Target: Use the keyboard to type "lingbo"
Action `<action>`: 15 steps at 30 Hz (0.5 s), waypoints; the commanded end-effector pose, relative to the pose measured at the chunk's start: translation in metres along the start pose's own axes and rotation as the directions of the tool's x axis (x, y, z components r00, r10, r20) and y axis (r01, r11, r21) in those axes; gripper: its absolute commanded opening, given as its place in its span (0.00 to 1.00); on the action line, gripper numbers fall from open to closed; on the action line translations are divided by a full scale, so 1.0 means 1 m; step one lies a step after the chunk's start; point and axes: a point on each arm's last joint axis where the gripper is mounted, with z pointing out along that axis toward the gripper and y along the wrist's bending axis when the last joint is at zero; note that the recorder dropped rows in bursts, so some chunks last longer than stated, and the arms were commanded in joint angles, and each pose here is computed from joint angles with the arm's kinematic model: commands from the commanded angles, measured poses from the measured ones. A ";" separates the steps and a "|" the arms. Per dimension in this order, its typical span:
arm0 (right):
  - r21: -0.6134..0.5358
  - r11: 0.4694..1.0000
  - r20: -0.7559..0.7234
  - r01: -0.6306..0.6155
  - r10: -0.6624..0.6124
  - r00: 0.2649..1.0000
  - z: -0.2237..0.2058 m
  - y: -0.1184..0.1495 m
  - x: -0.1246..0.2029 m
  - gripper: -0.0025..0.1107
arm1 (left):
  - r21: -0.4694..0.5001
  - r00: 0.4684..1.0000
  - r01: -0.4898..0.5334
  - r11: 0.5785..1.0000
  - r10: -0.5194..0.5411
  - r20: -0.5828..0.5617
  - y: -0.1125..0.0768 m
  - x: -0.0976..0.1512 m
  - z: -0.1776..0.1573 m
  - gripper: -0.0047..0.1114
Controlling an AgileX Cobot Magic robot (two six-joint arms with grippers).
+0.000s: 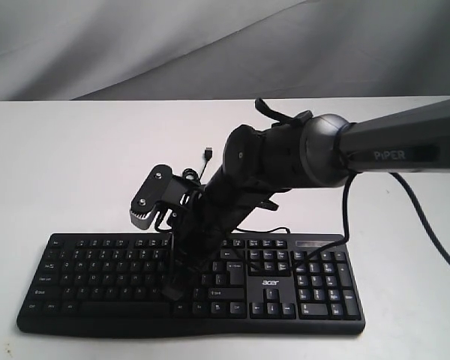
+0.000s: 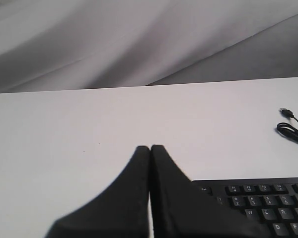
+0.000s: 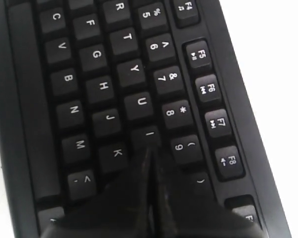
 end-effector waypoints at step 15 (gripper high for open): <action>0.061 0.997 0.082 0.051 -0.056 0.995 -0.049 0.003 -0.018 0.02 | 0.001 1.000 0.006 1.000 -0.006 0.005 0.000 0.001 0.000 0.04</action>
